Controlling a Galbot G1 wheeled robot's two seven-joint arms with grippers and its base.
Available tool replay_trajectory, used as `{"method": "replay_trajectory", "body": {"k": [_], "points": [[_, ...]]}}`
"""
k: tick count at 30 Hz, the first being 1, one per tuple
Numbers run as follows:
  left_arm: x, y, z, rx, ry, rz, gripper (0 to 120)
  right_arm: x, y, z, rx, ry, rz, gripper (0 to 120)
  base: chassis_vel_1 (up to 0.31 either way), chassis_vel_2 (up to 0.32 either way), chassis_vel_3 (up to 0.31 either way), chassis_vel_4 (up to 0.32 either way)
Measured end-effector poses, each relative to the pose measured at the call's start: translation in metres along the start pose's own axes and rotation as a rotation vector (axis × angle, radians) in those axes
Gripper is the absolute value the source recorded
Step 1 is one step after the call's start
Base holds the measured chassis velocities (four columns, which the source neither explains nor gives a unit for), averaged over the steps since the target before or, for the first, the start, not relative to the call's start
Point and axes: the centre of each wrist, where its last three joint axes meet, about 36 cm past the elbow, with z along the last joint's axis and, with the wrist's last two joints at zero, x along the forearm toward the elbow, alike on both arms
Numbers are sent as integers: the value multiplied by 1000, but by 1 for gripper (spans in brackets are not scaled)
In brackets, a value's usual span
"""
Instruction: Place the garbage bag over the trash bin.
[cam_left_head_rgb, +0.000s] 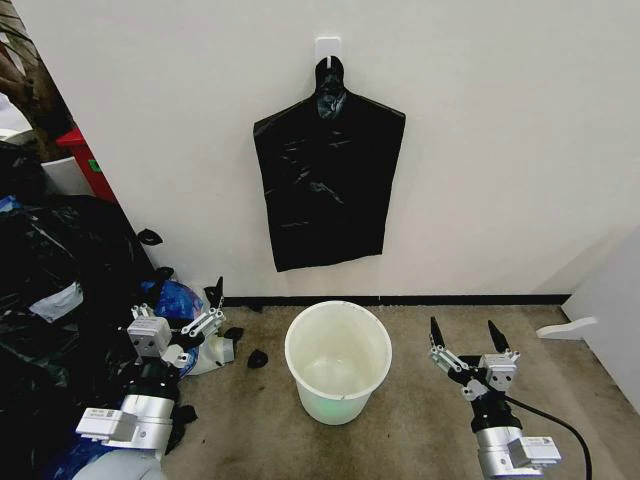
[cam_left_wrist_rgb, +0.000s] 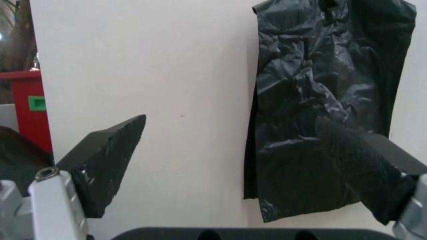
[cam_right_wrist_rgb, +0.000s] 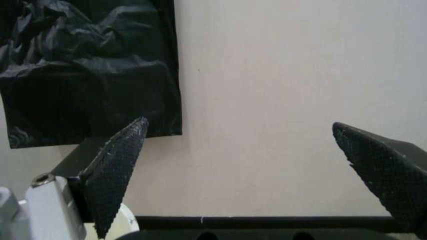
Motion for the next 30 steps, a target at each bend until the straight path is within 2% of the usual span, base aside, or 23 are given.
{"method": "replay_trajectory", "body": {"k": [30], "points": [[1,-2,-5,7,-4,0,100,2,2,3,11,-4,-7,100,0,0,0,0]]}}
